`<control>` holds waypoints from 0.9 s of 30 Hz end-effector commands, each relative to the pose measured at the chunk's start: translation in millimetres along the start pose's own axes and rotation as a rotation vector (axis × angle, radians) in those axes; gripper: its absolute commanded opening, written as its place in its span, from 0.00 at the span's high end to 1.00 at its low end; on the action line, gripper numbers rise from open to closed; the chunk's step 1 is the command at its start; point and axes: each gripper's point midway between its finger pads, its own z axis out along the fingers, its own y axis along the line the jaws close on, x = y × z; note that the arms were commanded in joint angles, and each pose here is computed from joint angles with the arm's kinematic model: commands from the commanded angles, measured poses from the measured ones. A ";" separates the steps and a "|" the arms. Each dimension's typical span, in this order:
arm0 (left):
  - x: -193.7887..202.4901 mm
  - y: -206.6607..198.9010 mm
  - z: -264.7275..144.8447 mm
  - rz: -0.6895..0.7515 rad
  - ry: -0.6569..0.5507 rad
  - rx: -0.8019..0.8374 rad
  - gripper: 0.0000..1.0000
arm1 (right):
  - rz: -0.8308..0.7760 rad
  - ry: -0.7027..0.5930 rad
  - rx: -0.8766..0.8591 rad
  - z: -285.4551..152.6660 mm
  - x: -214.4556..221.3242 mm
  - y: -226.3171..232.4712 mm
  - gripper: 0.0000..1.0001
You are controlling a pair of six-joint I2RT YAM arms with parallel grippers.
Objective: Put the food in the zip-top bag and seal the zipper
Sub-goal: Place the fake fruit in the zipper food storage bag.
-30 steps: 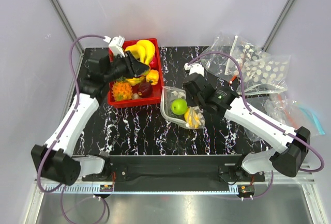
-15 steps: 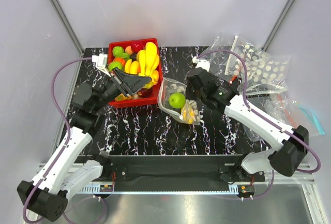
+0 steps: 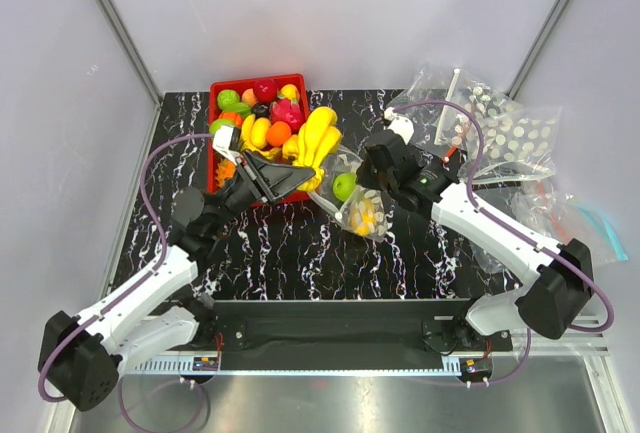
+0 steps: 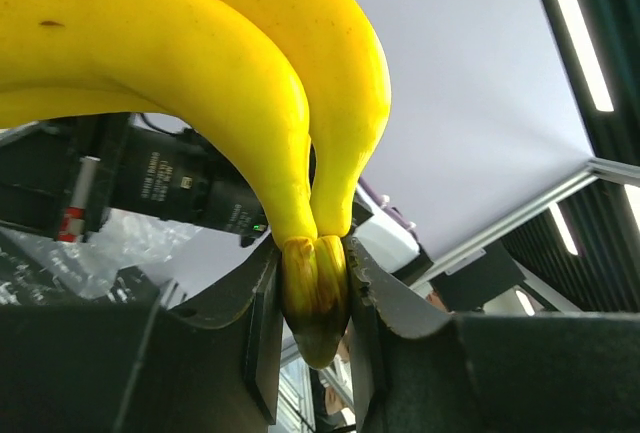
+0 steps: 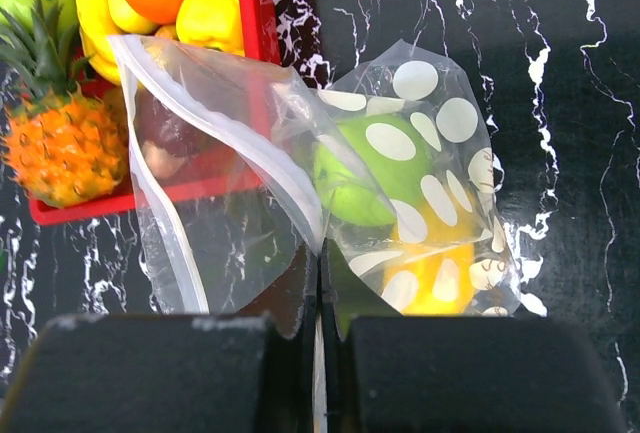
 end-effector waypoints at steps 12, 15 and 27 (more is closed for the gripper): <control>0.8 4.6 -1.4 -0.006 -0.133 0.097 0.81 | 0.158 -0.131 -0.061 -12.3 -36.5 10.1 1.00; 5.7 15.9 1.7 -0.022 -0.125 0.112 0.82 | 0.162 -0.141 -0.068 -17.7 -37.7 8.3 1.00; 23.9 44.6 19.9 -0.013 -0.051 0.271 0.85 | 0.169 -0.168 -0.113 -42.9 -41.9 2.2 1.00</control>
